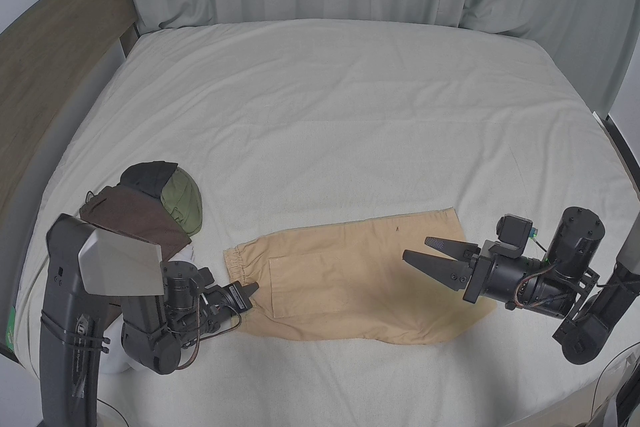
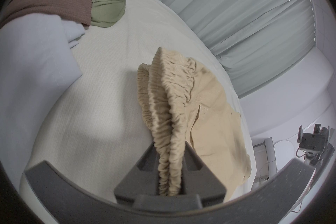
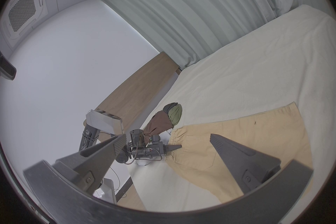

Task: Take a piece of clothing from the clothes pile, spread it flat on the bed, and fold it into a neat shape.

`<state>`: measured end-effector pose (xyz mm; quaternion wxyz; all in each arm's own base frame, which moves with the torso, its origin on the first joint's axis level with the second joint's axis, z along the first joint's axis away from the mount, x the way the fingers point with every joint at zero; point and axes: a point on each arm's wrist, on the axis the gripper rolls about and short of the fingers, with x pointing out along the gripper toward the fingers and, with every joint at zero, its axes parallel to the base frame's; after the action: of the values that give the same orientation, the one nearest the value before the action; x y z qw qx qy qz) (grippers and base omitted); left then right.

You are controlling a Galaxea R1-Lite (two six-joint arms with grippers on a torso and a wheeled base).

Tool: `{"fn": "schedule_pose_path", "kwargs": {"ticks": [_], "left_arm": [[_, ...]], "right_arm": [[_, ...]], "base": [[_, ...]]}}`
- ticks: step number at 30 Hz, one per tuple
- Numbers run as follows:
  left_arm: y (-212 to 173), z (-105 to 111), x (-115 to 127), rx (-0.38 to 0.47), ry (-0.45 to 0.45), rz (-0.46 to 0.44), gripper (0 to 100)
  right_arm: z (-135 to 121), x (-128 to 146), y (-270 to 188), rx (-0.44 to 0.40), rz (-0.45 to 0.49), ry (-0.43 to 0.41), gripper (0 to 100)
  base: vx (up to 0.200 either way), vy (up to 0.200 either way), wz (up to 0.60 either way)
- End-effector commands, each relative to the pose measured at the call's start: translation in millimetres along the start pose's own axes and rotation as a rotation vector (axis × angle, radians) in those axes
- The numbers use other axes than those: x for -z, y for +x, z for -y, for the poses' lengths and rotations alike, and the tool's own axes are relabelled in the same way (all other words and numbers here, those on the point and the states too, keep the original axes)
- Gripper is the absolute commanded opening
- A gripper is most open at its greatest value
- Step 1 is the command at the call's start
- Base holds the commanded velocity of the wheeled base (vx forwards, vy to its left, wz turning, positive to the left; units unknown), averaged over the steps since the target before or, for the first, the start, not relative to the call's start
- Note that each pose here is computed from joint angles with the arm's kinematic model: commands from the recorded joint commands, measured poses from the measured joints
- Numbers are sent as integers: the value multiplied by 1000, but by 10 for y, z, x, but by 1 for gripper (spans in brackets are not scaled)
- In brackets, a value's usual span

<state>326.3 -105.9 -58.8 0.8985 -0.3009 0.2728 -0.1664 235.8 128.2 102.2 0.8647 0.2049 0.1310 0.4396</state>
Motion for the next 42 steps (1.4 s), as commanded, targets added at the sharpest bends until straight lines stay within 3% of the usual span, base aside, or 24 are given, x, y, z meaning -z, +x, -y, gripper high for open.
{"fn": "schedule_pose_path", "kwargs": {"ticks": [1,16,22,42], "left_arm": [[-62,82,-80,22,4,22,0],[-302,228,-172,88,-21,-11,0],[-489,283,-195,144,-24,-67,0],[-723,137,-341,172,-52,-88,0]], "right_arm": [[-1,0,1,-1,0,0,100],[6,0,-5,2,0,1,100],[6,0,-5,2,0,1,100],[9,-2,-7,4,1,1,100]], "base": [[0,0,0],[0,0,0],[0,0,0],[0,0,0]]}}
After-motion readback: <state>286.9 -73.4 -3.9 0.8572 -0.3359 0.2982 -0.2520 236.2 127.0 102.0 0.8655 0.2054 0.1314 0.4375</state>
